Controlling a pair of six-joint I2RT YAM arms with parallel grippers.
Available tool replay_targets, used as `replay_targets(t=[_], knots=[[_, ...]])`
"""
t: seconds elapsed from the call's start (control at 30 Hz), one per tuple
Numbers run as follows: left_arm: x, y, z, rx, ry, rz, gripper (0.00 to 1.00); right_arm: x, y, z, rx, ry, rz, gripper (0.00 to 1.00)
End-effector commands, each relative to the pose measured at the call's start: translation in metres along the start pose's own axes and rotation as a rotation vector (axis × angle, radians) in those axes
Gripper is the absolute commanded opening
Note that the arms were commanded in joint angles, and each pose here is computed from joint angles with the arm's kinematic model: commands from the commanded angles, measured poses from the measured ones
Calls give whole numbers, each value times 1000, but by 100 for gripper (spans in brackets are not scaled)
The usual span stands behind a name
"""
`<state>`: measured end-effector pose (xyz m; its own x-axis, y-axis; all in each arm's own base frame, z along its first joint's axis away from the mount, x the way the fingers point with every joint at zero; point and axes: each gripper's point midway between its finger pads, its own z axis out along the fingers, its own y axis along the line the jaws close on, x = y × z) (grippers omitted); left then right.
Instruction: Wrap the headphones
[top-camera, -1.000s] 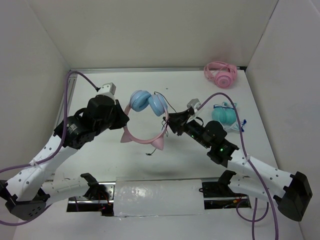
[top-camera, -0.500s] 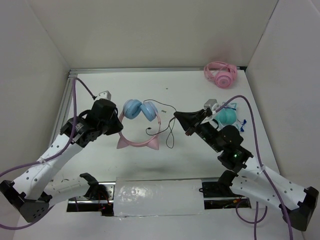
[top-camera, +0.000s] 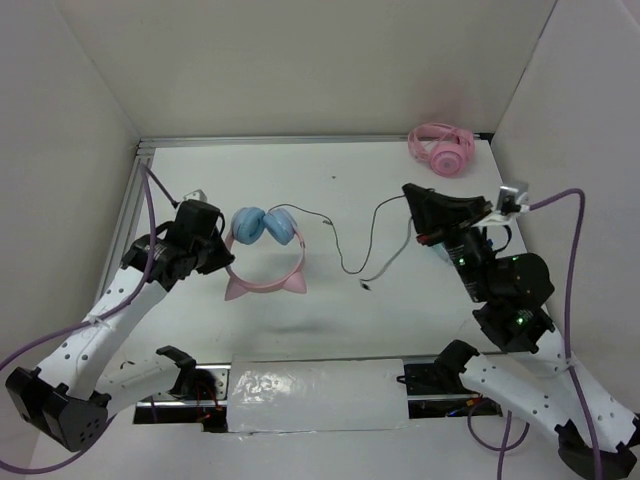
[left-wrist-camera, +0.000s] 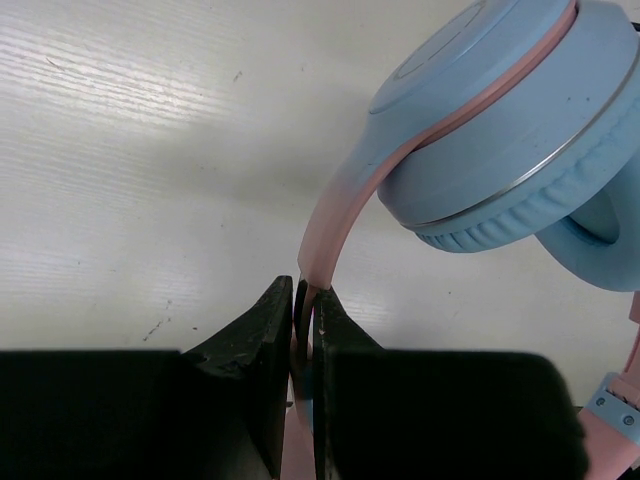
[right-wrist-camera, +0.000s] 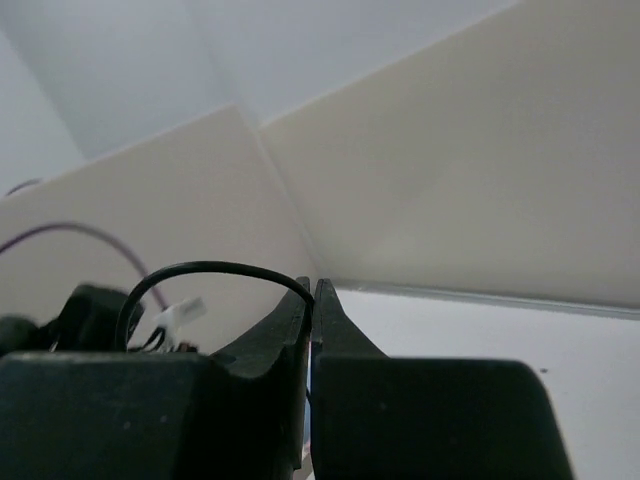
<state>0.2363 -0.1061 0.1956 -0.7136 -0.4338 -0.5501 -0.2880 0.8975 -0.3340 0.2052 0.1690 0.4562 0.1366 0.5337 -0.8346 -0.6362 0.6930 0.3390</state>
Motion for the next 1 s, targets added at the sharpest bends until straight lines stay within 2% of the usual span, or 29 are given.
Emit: replay_targets(t=[0.0,0.2,0.3,0.4,0.5,0.63,0.8,0.83,0.87,0.93,0.97], knots=[[-16,-9,-7,68,-68,-77,0,-39,-30,-6,172,-92,73,0],[-17,1,0,63,-66,-123,0,-43,-102,-29,475,-99,110,0],[-23,6,1,37,-71,-154,0,-21,-134,-37,572,-12,108,0],[-41,-2,-5,79,-117,-138,0,23,-163,-49,646,140,146,0],[-66,-14,-15,123,-183,-114,0,88,-179,-63,616,301,175,1],[-96,-35,-28,195,-262,-39,0,139,-182,-74,555,411,186,8],[-128,-69,-52,345,-396,90,0,173,-176,-83,507,446,145,17],[-130,-73,-55,358,-410,112,0,176,-174,-84,499,450,138,24],[-133,-76,-59,372,-423,122,0,181,-164,-83,457,461,115,43],[-139,-88,-71,425,-460,160,0,185,-161,-85,448,462,92,68],[-140,-93,-75,447,-472,177,0,189,-152,-84,409,475,74,89]])
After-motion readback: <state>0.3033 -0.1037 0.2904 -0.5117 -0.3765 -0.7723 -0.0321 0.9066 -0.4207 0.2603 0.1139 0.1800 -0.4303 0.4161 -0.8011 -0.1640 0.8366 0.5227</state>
